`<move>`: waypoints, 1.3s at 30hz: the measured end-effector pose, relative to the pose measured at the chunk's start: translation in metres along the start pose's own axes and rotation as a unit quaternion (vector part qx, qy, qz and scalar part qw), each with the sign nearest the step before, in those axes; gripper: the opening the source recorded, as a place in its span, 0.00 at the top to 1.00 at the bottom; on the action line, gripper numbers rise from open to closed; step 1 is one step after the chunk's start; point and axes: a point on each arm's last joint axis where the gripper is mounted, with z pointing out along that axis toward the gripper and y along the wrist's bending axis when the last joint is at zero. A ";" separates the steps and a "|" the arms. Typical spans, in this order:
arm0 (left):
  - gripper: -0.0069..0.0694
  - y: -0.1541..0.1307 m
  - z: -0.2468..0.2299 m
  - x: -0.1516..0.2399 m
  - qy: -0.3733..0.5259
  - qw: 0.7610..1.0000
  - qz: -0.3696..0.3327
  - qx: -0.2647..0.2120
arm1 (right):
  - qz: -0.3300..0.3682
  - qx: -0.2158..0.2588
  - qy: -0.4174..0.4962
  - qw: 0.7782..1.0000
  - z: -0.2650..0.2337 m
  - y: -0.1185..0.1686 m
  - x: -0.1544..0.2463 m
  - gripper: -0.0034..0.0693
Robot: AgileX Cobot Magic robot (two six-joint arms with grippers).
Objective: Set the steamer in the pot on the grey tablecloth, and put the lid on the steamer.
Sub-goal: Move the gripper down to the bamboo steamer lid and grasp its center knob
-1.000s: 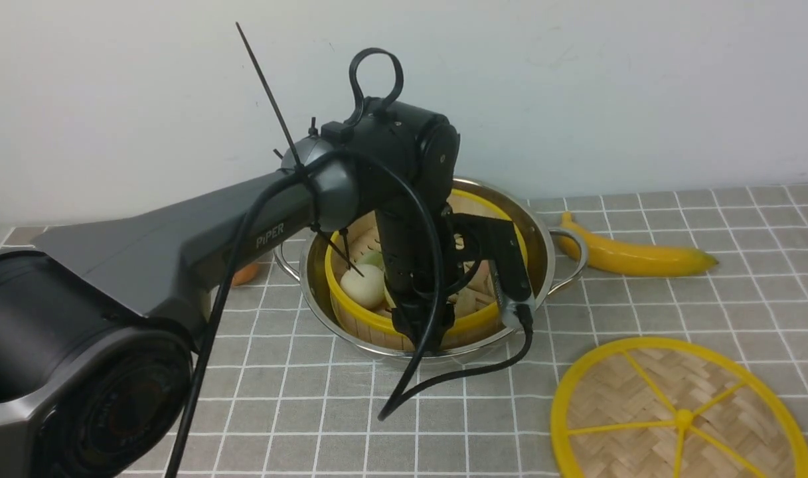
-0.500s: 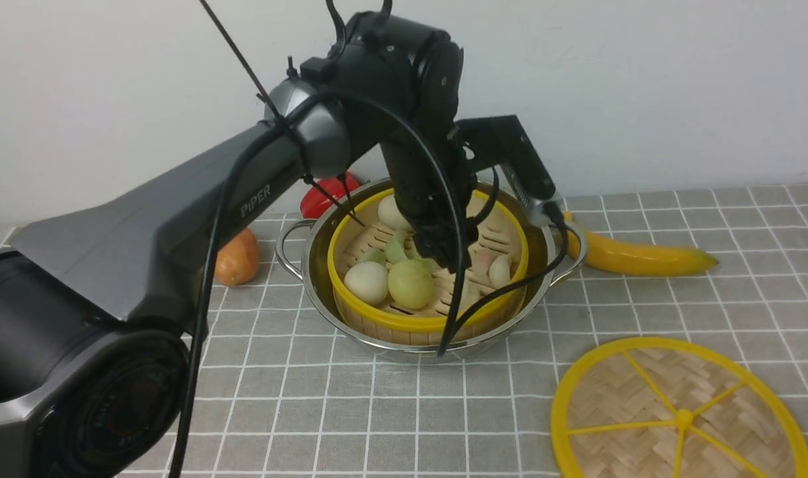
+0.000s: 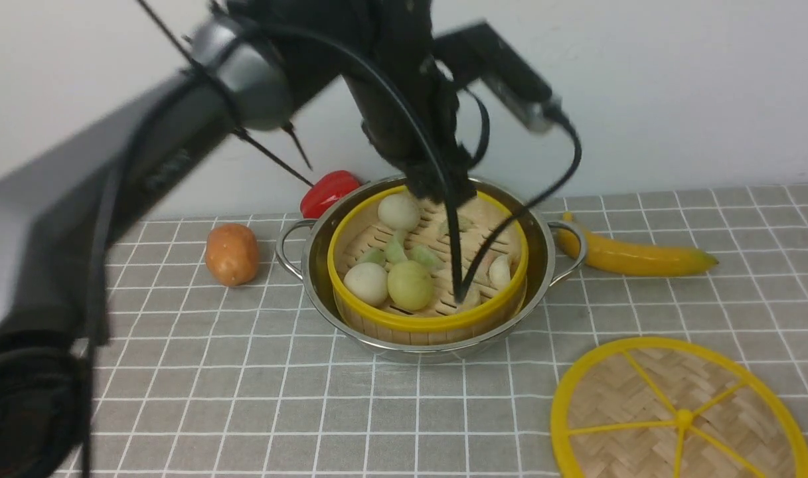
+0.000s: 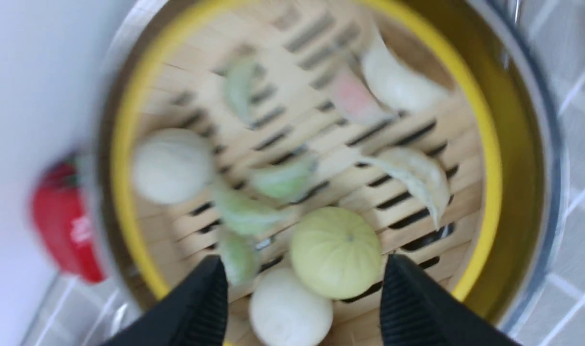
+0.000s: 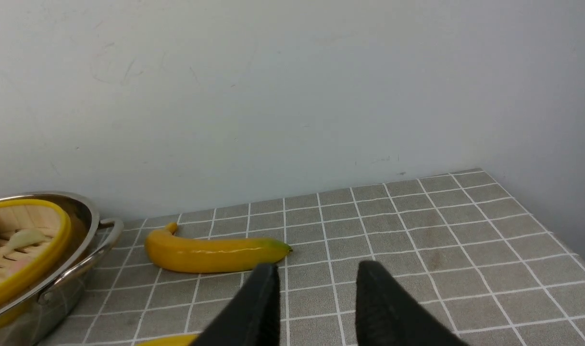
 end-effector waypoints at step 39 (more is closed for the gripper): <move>0.38 -0.017 -0.137 0.288 -0.231 0.867 -0.389 -0.210 | 0.000 0.000 0.000 1.000 0.000 0.000 0.000 0.62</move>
